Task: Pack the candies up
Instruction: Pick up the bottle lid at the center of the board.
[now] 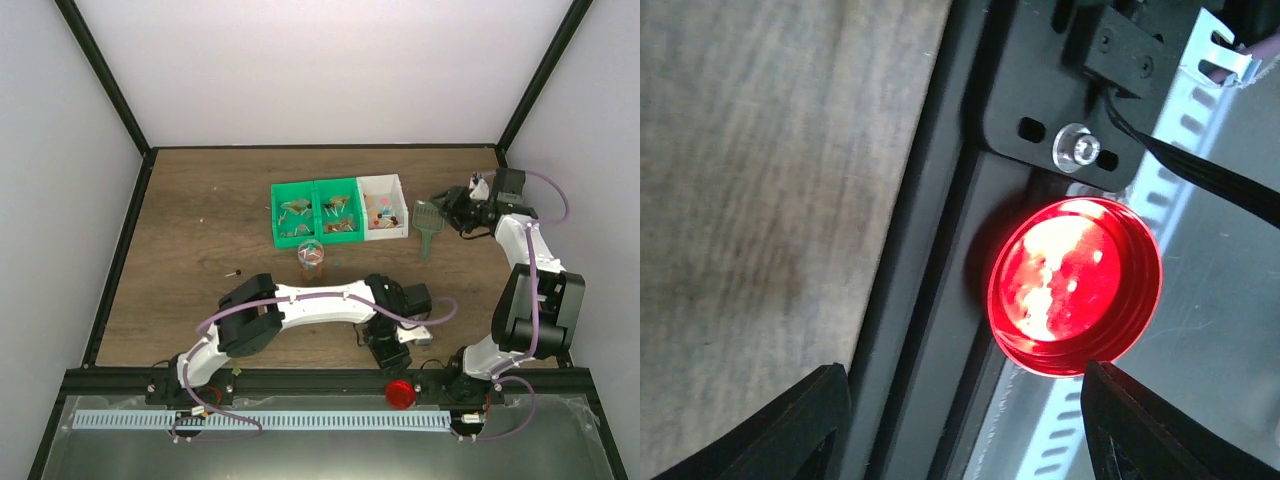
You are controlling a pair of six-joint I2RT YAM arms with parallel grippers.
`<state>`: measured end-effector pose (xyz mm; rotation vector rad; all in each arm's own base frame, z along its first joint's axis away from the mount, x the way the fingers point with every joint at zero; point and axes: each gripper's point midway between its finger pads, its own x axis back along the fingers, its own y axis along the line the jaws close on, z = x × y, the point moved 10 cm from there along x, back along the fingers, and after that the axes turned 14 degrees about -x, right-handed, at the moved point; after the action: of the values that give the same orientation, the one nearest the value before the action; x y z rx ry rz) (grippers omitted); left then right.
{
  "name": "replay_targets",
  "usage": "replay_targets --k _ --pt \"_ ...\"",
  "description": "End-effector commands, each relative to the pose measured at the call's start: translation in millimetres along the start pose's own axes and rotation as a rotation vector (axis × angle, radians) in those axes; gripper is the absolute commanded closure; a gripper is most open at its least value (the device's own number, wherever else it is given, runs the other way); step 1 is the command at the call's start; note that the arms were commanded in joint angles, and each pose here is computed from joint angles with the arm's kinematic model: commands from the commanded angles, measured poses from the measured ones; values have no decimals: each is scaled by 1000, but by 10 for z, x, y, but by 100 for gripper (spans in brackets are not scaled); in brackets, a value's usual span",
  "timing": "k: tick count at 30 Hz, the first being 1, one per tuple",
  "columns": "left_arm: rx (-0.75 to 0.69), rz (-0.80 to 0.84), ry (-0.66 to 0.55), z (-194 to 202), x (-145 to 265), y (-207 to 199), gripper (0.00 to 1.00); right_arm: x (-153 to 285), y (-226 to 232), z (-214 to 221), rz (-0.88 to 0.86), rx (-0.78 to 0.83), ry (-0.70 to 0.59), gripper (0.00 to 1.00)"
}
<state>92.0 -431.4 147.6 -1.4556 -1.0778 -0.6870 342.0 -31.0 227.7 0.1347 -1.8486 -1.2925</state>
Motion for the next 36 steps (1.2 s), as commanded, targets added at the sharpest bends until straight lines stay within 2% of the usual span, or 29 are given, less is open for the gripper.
replay_targets --k 1,12,16,30,36 --pt "30 17 -23 -32 -59 -51 35 4 -10 -17 -16 12 9 51" --pt "44 33 5 -7 -312 -114 36 -19 -98 31 5 17 19 51" --pt "52 41 12 -9 -365 -124 46 -27 -87 10 14 25 27 51" --pt "74 37 76 96 -607 -193 48 -31 -167 65 28 22 35 51" --pt "88 34 80 91 -646 -191 61 -29 -216 107 35 22 43 51"
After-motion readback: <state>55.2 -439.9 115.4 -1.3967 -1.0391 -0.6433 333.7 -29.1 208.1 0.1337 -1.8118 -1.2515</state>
